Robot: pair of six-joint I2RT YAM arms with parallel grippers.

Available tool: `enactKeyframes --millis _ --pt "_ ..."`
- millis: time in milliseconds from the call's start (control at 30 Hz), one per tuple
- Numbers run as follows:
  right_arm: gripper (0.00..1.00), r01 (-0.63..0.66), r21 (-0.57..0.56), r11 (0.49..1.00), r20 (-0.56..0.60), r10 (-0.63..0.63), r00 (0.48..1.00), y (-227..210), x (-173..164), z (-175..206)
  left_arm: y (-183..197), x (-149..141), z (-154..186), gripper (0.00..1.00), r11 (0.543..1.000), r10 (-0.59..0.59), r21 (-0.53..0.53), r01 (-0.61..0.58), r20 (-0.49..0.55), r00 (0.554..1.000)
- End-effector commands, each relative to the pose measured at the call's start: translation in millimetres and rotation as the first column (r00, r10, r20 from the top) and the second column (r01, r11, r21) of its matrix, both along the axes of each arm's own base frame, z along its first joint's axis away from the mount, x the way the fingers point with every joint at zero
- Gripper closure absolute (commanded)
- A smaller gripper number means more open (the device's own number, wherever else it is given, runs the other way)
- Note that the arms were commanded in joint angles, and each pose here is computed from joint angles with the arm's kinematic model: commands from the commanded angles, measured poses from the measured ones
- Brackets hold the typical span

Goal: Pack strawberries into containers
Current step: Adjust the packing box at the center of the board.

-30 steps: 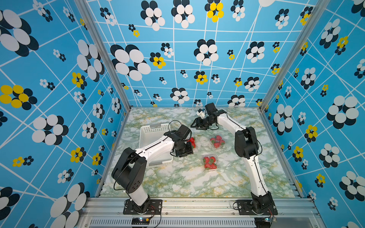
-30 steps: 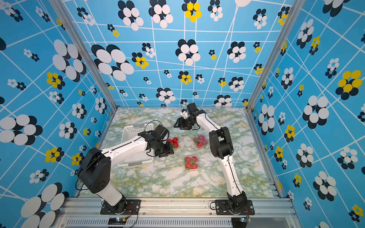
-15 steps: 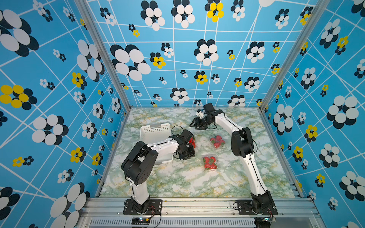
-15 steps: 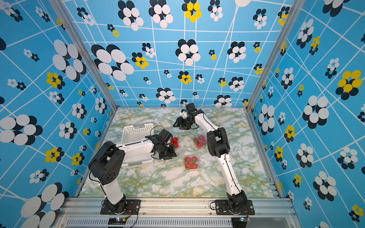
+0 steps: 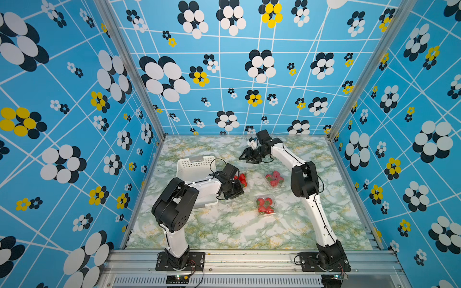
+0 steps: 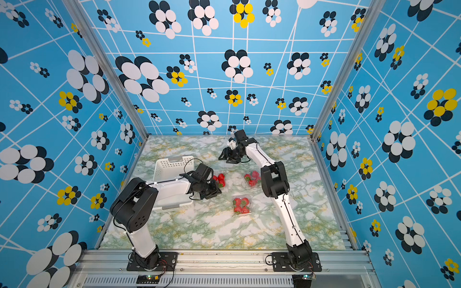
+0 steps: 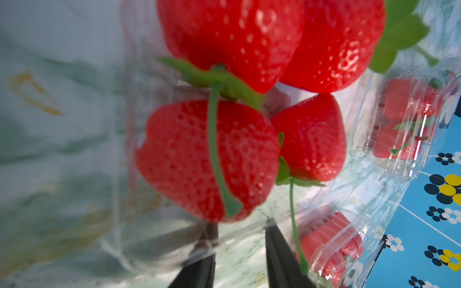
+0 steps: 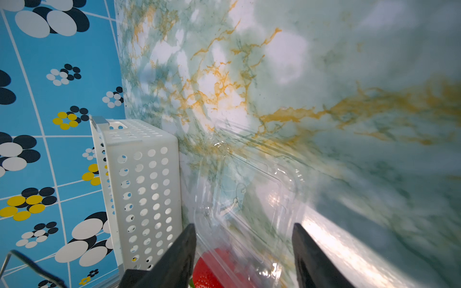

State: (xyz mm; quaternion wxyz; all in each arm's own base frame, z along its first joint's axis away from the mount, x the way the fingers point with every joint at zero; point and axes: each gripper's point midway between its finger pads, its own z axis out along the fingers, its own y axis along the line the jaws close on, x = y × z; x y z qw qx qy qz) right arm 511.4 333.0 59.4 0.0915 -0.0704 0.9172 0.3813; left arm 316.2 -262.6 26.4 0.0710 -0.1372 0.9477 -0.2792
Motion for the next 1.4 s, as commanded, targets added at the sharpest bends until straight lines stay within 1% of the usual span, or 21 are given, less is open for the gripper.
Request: enactKeyframes --millis 0,333,633,733,800,900,1000,1233,1367 --pt "0.38 0.003 -0.028 1.0 -0.037 -0.004 0.999 -3 -3 -17 19 -10 -28 0.66 0.997 0.046 0.072 -0.041 -0.07 0.996" --pt "0.38 0.006 -0.029 1.0 -0.047 -0.007 0.999 -1 1 -27 41 -7 -43 0.66 0.988 0.131 0.091 -0.122 -0.1 0.986" --pt "0.39 0.012 0.011 1.0 -0.05 -0.011 0.999 7 10 -34 62 -14 -54 0.66 0.978 0.187 0.121 -0.17 -0.139 0.973" --pt "0.45 0.012 0.04 0.999 -0.06 -0.01 0.998 12 11 -37 70 -15 -58 0.66 0.973 0.209 0.134 -0.189 -0.149 0.967" --pt "0.49 0.011 0.037 0.999 -0.062 -0.008 0.998 11 11 -38 75 -13 -52 0.66 0.971 0.221 0.129 -0.204 -0.135 0.966" --pt "0.59 0.003 0.029 1.0 -0.064 -0.002 0.998 10 9 -40 81 -12 -52 0.66 0.968 0.231 0.132 -0.214 -0.13 0.964" --pt "0.65 -0.003 0.014 1.0 -0.056 0.004 0.998 8 6 -38 83 -13 -53 0.66 0.967 0.234 0.133 -0.216 -0.134 0.963" --pt "0.77 0.002 -0.024 1.0 -0.037 -0.003 0.999 -1 1 -38 81 -8 -55 0.66 0.968 0.233 0.13 -0.215 -0.139 0.963" --pt "0.81 0.0 -0.039 0.999 -0.023 -0.001 1.0 -4 -1 -36 81 -7 -55 0.67 0.968 0.234 0.126 -0.217 -0.136 0.963"
